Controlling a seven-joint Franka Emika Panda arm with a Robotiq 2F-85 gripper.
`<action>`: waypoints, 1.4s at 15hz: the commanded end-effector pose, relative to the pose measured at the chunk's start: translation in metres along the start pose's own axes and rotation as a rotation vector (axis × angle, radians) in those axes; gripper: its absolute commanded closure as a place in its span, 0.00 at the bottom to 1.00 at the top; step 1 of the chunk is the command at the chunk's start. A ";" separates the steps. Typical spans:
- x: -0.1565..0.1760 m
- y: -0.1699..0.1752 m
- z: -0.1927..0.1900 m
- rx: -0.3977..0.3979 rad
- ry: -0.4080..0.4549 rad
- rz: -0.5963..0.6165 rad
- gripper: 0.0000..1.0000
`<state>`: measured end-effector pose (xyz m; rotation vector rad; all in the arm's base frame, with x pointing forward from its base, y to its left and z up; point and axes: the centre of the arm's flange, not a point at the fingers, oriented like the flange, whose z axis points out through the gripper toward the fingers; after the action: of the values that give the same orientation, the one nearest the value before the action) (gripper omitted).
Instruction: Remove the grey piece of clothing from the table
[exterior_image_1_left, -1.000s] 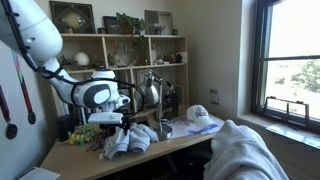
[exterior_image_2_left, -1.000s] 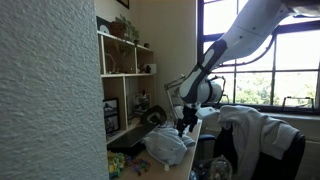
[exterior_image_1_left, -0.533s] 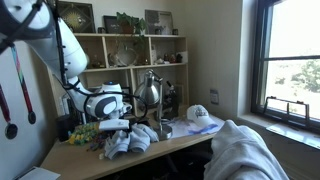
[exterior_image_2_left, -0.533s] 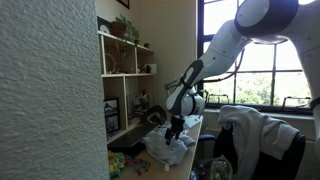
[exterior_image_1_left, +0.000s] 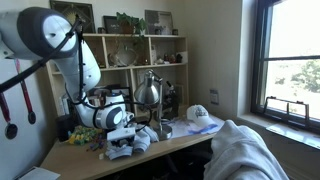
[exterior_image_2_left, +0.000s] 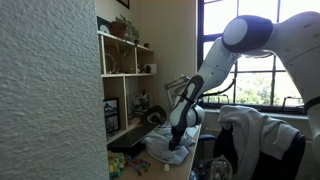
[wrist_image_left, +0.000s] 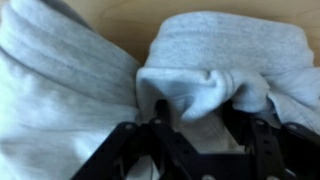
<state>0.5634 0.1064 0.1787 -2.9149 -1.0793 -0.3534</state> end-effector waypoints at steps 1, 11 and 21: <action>-0.001 -0.001 0.006 -0.008 0.013 -0.008 0.73; -0.011 -0.014 -0.047 0.063 0.091 0.065 0.93; -0.037 -0.063 -0.169 0.220 0.237 0.140 0.93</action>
<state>0.5048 0.1347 0.2815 -2.6374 -0.8195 -0.5203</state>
